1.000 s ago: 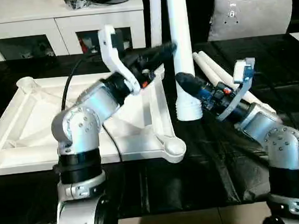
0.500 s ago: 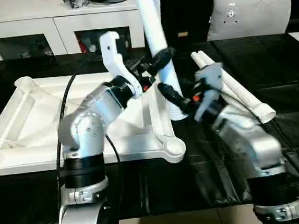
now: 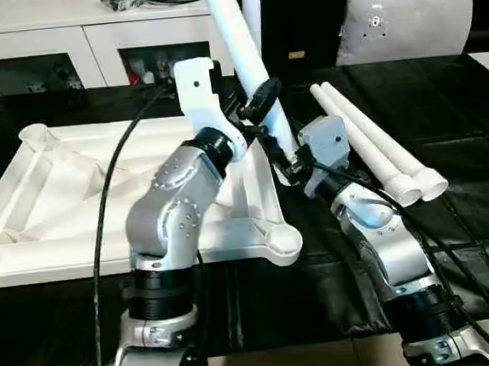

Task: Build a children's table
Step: Pick table leg

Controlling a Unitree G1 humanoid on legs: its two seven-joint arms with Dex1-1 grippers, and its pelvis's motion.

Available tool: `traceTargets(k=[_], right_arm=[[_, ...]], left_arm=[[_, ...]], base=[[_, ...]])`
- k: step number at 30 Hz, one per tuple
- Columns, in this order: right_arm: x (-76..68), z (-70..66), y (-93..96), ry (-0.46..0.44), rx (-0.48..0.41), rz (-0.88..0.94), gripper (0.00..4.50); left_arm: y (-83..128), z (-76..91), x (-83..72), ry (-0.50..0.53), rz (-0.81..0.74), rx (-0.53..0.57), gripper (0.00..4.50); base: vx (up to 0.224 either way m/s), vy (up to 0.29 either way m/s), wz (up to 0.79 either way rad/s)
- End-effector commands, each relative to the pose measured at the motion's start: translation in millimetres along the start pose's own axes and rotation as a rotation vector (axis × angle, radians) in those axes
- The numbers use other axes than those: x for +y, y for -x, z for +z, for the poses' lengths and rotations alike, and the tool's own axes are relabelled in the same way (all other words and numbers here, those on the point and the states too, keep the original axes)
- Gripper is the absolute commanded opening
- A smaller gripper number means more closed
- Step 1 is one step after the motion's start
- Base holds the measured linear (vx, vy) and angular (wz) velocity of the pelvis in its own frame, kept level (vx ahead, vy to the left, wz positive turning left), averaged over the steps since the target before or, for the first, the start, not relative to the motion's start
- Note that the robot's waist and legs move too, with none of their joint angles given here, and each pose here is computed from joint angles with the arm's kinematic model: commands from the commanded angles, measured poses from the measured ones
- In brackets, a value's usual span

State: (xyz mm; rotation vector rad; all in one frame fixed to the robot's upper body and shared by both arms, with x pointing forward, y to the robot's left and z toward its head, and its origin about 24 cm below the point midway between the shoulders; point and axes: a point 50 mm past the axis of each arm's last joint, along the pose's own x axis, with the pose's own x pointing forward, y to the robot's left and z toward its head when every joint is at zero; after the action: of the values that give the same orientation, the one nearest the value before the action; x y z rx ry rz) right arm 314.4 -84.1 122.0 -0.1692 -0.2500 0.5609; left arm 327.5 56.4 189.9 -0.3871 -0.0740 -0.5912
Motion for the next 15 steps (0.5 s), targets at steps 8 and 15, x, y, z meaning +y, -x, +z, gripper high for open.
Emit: traceTargets(k=[8,15], right_arm=[[10.2,-0.1,-3.0,0.028,-0.042,0.043,1.88],[13.0,2.6,-1.3,0.018,-0.080,0.093,1.88]], left_arm=[[-2.5,-5.5,-16.5,0.016,-0.073,0.005,1.89],[0.9,-8.4,-22.6,0.343,-0.173,0.022,1.88]], base=[[0.000,0.000,0.00],[0.000,0.000,0.00]])
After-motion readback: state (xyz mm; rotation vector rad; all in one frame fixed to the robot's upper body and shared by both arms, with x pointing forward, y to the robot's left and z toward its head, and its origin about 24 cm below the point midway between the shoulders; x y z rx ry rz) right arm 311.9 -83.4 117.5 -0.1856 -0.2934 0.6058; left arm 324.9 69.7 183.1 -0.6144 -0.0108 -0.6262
